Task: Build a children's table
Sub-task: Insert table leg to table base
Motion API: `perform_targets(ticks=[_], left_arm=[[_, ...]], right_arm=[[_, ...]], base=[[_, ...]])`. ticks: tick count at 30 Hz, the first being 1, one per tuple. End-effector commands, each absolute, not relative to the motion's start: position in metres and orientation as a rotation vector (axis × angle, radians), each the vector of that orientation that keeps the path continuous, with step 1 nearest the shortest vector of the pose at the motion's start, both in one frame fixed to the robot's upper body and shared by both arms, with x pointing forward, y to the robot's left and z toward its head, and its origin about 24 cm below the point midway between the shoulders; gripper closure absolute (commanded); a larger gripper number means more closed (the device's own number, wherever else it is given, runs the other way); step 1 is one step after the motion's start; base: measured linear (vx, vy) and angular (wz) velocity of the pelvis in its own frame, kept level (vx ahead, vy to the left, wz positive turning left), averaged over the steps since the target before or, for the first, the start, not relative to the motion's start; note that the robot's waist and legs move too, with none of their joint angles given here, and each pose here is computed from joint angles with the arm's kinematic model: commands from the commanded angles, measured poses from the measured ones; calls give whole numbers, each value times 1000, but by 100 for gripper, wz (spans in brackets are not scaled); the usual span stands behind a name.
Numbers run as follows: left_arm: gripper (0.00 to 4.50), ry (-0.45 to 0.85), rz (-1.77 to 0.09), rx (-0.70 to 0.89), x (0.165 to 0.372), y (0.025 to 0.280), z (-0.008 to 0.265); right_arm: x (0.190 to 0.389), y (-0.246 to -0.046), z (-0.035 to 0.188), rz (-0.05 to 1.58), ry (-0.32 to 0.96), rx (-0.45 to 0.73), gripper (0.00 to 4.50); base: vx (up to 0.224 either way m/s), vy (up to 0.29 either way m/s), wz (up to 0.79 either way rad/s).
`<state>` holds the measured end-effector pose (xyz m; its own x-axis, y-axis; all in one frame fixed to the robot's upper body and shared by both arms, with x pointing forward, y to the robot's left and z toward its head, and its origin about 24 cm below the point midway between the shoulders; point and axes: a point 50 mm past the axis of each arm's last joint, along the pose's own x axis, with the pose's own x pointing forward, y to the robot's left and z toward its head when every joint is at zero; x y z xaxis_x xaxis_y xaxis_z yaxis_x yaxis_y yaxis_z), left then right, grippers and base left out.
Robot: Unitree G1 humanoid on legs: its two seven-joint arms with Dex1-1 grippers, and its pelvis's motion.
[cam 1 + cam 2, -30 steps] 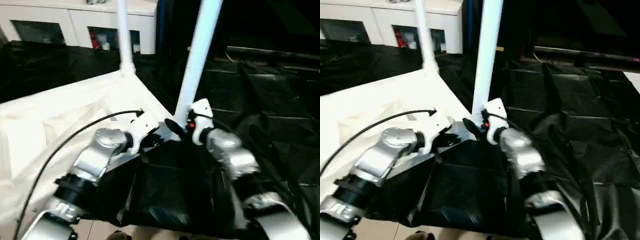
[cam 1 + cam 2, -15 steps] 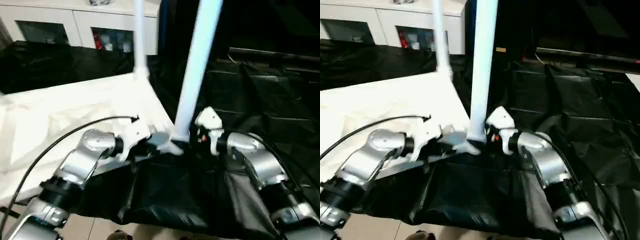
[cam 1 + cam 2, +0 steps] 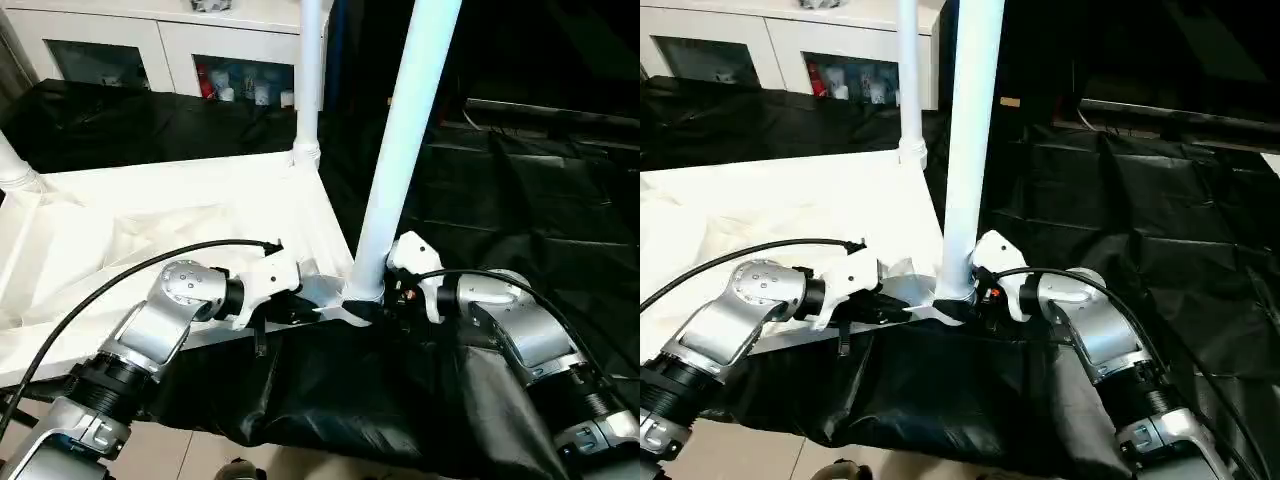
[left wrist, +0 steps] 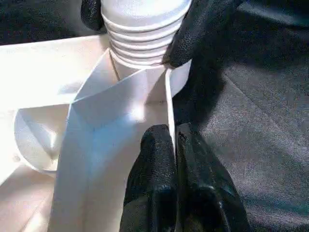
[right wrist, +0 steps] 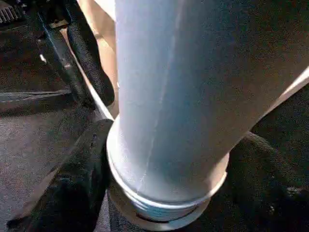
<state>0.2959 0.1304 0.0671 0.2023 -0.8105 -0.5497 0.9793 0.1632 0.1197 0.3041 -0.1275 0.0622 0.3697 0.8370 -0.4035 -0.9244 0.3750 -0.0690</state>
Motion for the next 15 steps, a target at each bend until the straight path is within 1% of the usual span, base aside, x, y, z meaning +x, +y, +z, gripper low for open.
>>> perform_targets(ticks=[1,2,3,4,10,13,15], left_arm=[[450,322,-1415,539,294,117,78],[450,323,-1415,539,294,117,78],[450,323,-1415,538,294,117,78],[450,326,-1416,533,293,118,77],[450,336,-1401,502,294,118,75],[450,335,-1337,453,300,114,74],[450,331,-1249,446,308,110,72]], right_arm=[[303,-128,65,1156,317,-306,128],[303,-127,64,1155,317,-301,140],[303,-127,64,1154,317,-296,140],[303,-126,63,1153,318,-283,162],[301,-123,59,1139,316,-222,173],[303,-120,54,1064,307,-168,176],[307,-117,48,965,311,-122,176]], base=[[0,0,0],[0,0,0],[0,0,0],[0,0,0],[0,0,0],[0,0,0],[0,0,0]])
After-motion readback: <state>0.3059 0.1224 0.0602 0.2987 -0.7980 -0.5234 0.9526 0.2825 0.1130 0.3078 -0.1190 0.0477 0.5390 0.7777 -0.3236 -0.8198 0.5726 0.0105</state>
